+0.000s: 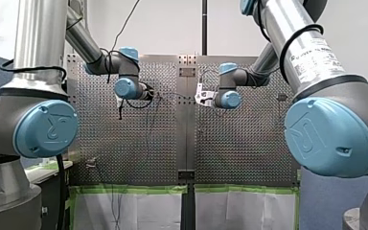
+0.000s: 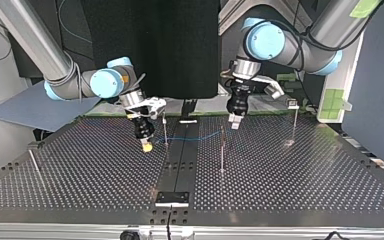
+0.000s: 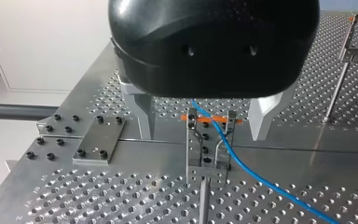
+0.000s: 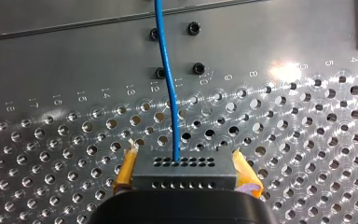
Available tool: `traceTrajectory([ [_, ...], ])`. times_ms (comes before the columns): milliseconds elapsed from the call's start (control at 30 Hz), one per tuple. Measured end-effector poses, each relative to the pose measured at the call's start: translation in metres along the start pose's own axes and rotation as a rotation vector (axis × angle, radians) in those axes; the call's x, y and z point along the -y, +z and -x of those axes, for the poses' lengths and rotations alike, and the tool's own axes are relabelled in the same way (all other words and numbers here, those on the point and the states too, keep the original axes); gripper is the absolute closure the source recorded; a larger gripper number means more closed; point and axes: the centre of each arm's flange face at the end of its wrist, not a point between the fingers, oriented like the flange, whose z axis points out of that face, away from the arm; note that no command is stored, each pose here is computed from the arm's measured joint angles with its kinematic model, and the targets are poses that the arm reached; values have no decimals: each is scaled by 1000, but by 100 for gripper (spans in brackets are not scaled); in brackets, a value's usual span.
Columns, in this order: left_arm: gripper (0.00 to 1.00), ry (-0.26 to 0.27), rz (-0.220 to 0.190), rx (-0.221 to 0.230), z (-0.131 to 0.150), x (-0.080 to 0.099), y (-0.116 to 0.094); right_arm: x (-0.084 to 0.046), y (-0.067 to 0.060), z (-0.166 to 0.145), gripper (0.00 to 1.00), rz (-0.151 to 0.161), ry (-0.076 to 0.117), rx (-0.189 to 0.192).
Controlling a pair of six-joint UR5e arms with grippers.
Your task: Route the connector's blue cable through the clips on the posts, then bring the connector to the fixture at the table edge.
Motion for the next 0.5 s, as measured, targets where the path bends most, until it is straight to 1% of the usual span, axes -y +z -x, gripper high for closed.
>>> traceTrajectory([
  [500,0,-1,-8,1,1,4,-2,0,0,0,100,0,0,3],
])
